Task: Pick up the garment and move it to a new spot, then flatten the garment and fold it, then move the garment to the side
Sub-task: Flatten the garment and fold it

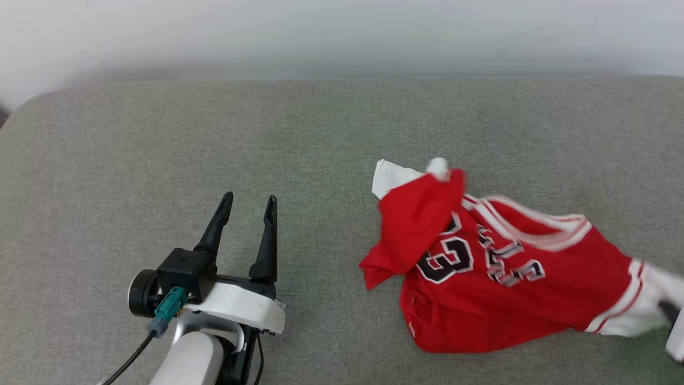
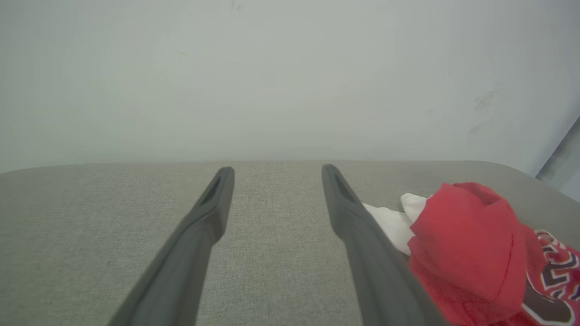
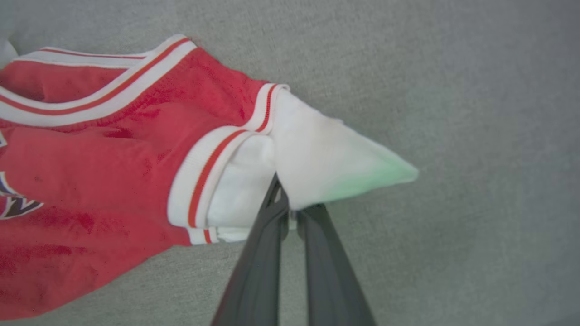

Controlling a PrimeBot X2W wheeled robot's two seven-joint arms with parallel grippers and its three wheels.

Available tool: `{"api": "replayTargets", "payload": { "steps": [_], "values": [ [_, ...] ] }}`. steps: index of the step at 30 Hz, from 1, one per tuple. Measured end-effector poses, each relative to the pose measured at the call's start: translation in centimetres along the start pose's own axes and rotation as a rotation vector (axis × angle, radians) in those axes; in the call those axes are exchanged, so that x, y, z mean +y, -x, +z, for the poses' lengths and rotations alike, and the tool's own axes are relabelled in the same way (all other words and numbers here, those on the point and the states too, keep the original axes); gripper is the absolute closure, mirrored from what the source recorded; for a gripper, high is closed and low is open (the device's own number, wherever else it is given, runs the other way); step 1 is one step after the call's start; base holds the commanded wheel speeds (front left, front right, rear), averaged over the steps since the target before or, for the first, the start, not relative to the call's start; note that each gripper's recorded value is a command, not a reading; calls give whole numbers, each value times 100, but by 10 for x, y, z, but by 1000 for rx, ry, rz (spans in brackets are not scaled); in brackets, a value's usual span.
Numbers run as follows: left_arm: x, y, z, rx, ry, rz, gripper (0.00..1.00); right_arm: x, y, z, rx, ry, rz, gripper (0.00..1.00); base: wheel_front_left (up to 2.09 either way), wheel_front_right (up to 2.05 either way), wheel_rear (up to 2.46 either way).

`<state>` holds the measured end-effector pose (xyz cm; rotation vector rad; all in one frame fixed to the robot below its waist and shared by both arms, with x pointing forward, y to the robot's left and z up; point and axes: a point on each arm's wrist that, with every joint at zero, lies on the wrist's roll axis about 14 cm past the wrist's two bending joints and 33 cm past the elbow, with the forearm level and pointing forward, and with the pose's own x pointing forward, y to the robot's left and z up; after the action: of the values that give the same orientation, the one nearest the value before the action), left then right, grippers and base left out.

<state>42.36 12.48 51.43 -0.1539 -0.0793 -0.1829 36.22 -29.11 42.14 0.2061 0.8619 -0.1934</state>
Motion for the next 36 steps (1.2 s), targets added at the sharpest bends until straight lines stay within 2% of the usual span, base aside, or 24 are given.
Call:
{"api": "replayTargets", "payload": {
  "steps": [3, 6, 7, 8, 9, 10, 15, 19, 25, 31, 36],
  "values": [
    [2, -1, -5, 14, 4, 6, 0, -13, -11, -41, 105, -80, -26, 100, 0, 0, 0],
    [4, -1, -9, 28, 5, 14, 0, -10, -21, -58, 127, -123, -17, 100, 0, 0, 0],
    [5, -1, -10, 30, 3, 14, 0, -10, -23, -58, 117, -130, -15, 81, 0, 0, 0],
    [6, -1, -11, 33, 3, 16, 0, -8, -26, -58, 104, -137, -11, 32, 0, 0, 0],
    [7, -1, -12, 37, 2, 18, 0, -7, -27, -58, 89, -139, -7, 32, 0, 0, 0],
    [7, -1, -12, 39, 1, 19, 0, -5, -29, -56, 70, -139, -1, 0, 0, 0, 0],
    [10, 3, -7, 31, -2, 32, 0, 6, -23, -16, -155, -81, 23, 0, 0, 0, 0],
    [13, 9, -3, 27, -7, 45, 0, 16, -1, 28, -387, -4, 32, 0, 0, 0, 0],
    [13, 19, 5, 22, -10, 52, 0, 48, 35, 59, -626, 80, 98, 0, 0, 0, 0],
    [18, 32, 5, 37, -11, 74, 0, 88, 69, 66, -777, 146, 208, 0, 0, 0, 0],
    [21, 44, -3, 80, -10, 88, 0, 105, 90, 55, -826, 166, 259, 0, 0, 0, 0]
  ]
}}
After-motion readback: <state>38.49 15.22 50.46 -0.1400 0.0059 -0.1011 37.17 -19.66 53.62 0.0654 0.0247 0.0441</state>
